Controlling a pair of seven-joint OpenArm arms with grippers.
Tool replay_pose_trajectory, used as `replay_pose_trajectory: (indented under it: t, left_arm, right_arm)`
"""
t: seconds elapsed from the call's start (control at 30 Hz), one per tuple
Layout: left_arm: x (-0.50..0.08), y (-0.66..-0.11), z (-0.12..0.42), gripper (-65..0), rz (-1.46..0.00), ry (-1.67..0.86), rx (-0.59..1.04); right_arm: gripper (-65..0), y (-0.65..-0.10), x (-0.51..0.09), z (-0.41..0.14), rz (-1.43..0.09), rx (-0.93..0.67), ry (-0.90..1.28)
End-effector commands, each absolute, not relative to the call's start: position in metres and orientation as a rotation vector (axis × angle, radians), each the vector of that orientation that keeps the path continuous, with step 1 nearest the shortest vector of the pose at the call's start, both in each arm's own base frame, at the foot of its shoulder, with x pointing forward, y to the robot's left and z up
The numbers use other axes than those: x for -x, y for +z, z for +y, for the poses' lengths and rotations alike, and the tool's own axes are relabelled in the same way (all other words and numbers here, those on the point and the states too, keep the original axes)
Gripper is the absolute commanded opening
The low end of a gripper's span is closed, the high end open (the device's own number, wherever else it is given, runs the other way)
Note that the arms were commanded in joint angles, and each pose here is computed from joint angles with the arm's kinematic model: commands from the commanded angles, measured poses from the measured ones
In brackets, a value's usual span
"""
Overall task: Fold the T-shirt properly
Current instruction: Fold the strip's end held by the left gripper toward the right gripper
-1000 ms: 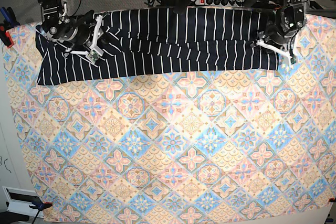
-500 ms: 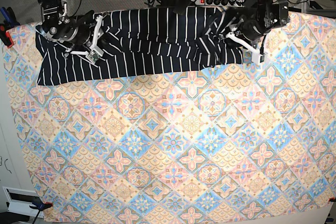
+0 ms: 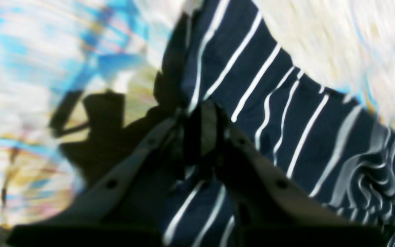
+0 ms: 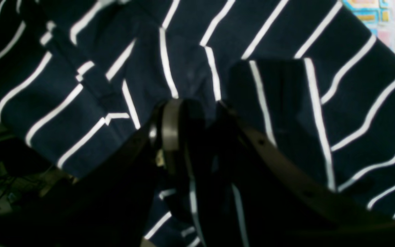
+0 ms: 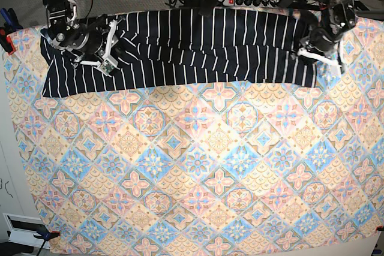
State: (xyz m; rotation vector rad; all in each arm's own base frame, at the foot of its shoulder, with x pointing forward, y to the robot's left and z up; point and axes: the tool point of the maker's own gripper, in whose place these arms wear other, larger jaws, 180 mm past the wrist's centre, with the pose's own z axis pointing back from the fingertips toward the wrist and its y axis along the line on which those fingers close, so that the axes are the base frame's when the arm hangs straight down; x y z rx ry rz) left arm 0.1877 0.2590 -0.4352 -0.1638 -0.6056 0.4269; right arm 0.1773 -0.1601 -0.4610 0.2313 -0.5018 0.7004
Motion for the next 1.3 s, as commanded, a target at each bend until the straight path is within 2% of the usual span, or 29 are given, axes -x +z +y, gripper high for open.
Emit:
replay_pose_trajectory:
  t: [0.0, 0.27, 0.47, 0.83, 1.13, 1.27]
  left_arm:
    - [-0.193, -0.424, 0.270, -65.0, -0.647, 0.431, 0.146]
    - [-0.200, -0.401, 0.318, -65.0, -0.736, 0.529, 0.066]
    - [-0.209, -0.381, 0.309, -65.0, -0.791, 0.504, 0.091]
    - [-0.207, -0.362, 0.151, -65.0, -0.766, 0.326, 0.462]
    - [-0.193, -0.364, 0.056, -65.0, -0.663, 0.188, 0.667]
    - [-0.187, -0.363, 0.035, -65.0, -0.639, 0.150, 0.708]
  right_arm:
    - [-49.7, -0.453, -0.184, -0.161, -0.536, -0.231, 0.707]
    - [-49.7, -0.444, -0.190, -0.156, -0.565, -0.229, 0.723]
    - [-49.7, -0.423, -0.201, -0.146, -0.633, -0.219, 0.761]
    - [-49.7, -0.427, -0.201, -0.149, -0.623, -0.218, 0.748]
    - [-49.7, -0.425, -0.202, -0.160, -0.616, -0.195, 0.760]
    - [-49.7, -0.424, -0.203, -0.166, -0.612, -0.181, 0.772]
